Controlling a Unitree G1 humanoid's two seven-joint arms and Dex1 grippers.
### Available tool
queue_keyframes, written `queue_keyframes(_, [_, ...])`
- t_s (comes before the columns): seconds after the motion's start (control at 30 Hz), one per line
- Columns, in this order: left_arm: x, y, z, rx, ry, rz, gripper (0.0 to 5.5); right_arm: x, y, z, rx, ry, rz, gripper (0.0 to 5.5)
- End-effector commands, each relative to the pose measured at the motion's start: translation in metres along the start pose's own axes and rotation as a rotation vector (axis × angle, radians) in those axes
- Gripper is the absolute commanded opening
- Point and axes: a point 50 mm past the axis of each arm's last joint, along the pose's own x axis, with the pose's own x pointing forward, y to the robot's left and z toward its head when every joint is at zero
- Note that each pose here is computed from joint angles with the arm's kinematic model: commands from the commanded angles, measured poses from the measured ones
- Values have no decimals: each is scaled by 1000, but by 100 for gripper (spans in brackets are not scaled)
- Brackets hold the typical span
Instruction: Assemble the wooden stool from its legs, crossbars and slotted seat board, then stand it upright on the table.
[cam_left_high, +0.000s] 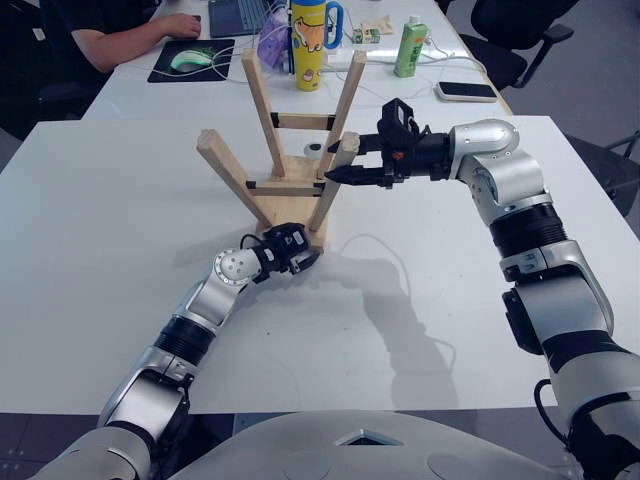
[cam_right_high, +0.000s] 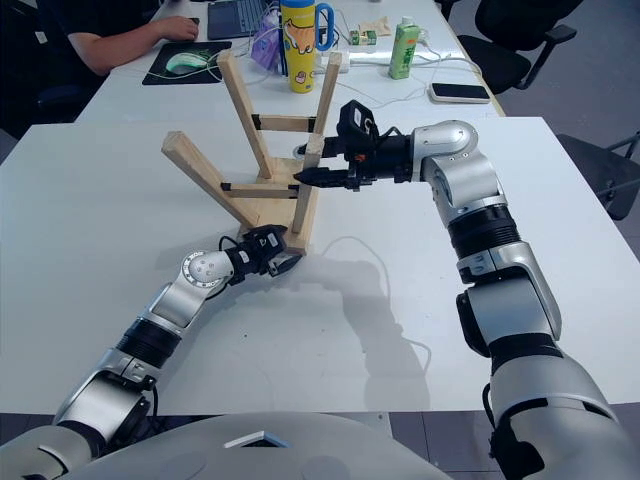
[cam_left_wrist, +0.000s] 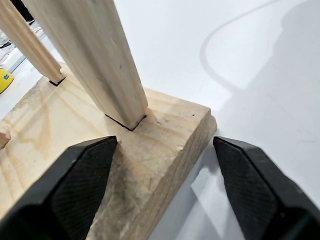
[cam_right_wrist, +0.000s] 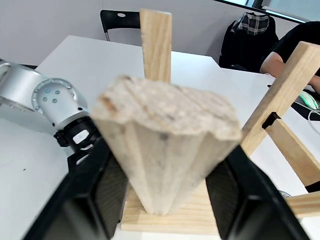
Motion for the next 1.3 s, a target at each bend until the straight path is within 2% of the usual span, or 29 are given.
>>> queue_keyframes(0.03, [6, -53, -39, -103, 166, -224, 357, 20, 27, -78, 145, 278, 19, 205])
queue_keyframes(0.27, [3, -44, -45, -166, 182, -129, 357, 16, 26, -83, 208, 234, -25, 205])
queue_keyframes(0.4, [-6, -30, -57, -285, 205, 13, 357, 14, 23, -85, 218, 231, -52, 205])
queue_keyframes(0.5, [-10, -31, -60, -416, 177, 37, 357, 13, 23, -86, 225, 235, -57, 205])
queue_keyframes(0.63, [-18, -25, -44, -498, 11, 55, 357, 11, 24, -89, 224, 256, -54, 205])
queue_keyframes(0.7, [-26, -18, -34, -462, -89, 90, 357, 10, 24, -91, 223, 264, -60, 205])
queue_keyframes(0.8, [-39, -6, -36, -361, -118, 197, 357, 8, 24, -93, 220, 270, -66, 205])
queue_keyframes(0.97, [-40, 7, -19, -363, -278, 308, 357, 9, 25, -94, 222, 276, -55, 205])
queue_keyframes(1.3, [-14, 14, -32, -410, -123, 373, 357, 13, 24, -85, 211, 264, 1, 205])
